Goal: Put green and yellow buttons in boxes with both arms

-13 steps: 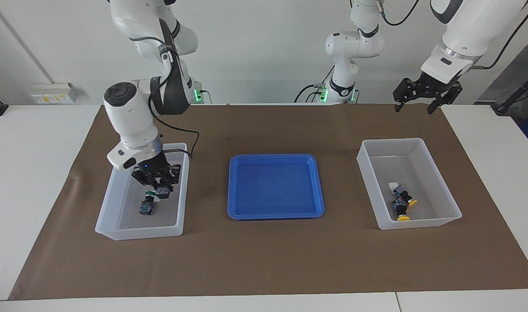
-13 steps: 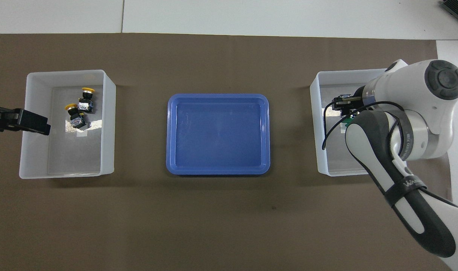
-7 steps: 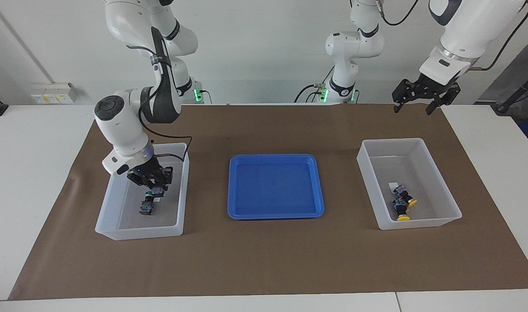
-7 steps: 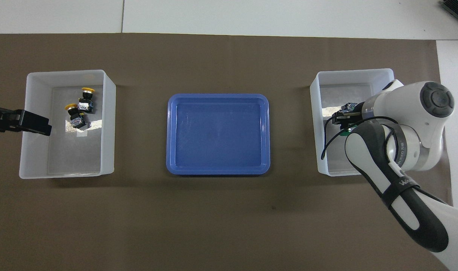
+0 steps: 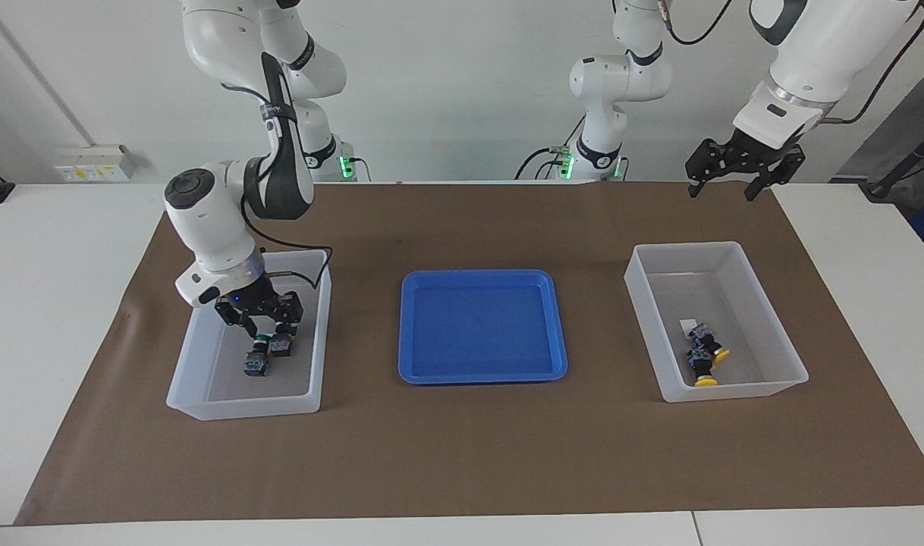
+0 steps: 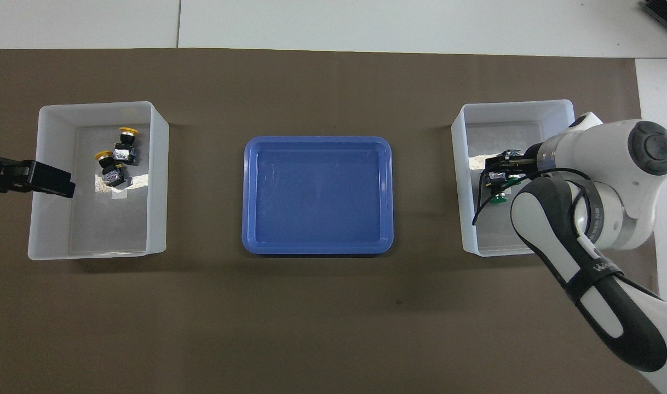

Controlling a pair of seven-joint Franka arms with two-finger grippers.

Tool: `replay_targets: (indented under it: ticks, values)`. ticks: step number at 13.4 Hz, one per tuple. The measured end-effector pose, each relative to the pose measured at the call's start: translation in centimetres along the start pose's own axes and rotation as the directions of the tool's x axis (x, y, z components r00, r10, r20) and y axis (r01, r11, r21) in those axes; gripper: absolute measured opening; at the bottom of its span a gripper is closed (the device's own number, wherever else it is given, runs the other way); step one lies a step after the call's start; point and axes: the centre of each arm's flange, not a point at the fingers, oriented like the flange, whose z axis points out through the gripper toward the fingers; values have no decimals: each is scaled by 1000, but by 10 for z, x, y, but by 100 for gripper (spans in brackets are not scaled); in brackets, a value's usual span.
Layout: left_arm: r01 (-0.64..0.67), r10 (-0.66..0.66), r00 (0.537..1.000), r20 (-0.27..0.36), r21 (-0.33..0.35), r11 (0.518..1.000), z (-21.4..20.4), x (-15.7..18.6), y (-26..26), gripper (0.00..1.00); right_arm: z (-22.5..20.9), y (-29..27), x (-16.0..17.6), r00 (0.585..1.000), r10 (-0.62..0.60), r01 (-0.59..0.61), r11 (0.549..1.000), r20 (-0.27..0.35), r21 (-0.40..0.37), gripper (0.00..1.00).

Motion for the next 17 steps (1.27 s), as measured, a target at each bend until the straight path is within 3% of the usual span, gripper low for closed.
replay_targets:
  ticks: [4, 7, 14, 17]
  values:
    - [0, 0, 1000, 0, 0, 1000, 0, 0, 0, 100, -72, 5, 19, 999, -37, 36, 998, -22, -49, 100]
    - [0, 0, 1000, 1, 0, 1000, 0, 0, 0, 100, -141, 9, 18, 999, -27, 28, 997, 20, -67, 100]
    - [0, 0, 1000, 1, 0, 1000, 1, 0, 0, 100, -265, 44, -18, 994, 59, -53, 996, 87, -72, 100]
    - [0, 0, 1000, 1, 0, 1000, 1, 0, 0, 100, -285, 45, -30, 990, 90, -81, 993, 105, -83, 100]
